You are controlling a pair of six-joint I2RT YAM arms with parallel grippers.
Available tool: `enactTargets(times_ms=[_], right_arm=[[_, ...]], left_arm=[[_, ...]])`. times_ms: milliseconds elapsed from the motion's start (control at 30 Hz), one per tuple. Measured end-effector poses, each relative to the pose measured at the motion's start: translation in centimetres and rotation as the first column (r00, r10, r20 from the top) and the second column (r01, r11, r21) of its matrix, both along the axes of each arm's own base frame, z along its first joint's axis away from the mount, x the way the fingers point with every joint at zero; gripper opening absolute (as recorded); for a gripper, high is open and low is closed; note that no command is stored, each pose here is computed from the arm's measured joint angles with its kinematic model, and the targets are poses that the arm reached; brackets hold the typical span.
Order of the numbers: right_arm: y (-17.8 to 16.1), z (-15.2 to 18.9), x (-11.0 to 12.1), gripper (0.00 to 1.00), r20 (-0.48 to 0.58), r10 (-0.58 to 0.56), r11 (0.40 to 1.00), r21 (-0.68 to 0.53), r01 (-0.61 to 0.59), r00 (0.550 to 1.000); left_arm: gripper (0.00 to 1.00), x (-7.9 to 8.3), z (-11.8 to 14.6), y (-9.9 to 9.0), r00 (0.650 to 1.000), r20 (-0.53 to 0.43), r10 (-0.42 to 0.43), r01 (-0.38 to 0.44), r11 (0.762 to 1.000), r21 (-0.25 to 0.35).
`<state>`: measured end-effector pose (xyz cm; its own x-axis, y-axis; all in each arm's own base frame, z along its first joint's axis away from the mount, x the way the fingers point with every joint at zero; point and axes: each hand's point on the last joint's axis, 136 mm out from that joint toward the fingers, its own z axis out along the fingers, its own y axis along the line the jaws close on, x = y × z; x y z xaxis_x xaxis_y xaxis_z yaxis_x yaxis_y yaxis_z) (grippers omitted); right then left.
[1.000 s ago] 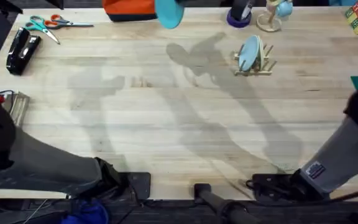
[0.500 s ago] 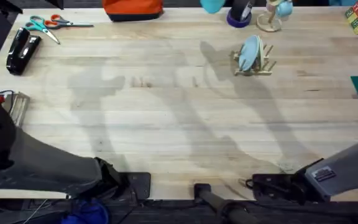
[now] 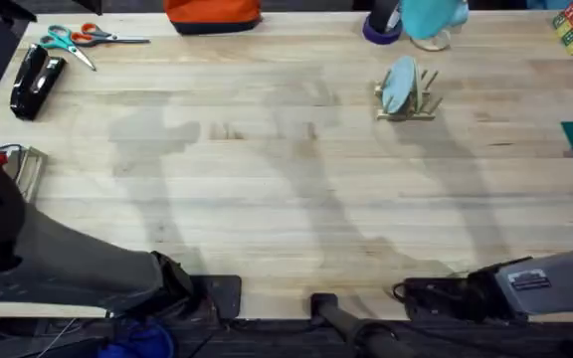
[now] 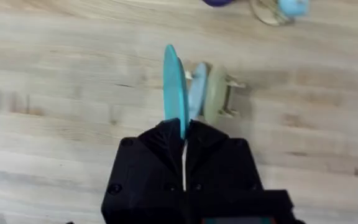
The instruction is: Pick up the plates from the table one by one and place each into a slot on the dish rack.
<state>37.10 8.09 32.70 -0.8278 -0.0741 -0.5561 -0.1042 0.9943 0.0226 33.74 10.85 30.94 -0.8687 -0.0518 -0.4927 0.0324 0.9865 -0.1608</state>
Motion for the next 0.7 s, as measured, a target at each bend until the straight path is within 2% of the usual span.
enactTargets(times_ms=[367,700], right_arm=[[-6.9,0.4,-1.7,0.031,-0.027,-0.167,0.984,-0.064,0.165,0.986],[-8.1,0.9,-2.0,0.032,-0.004,-0.188,0.976,-0.108,0.187,0.982]], left_arm=[[0.995,0.0,0.0,0.0,1.000,0.000,0.000,0.000,1.000,-0.001],[0.995,0.0,0.0,0.0,1.000,0.000,0.000,0.000,1.000,-0.001]])
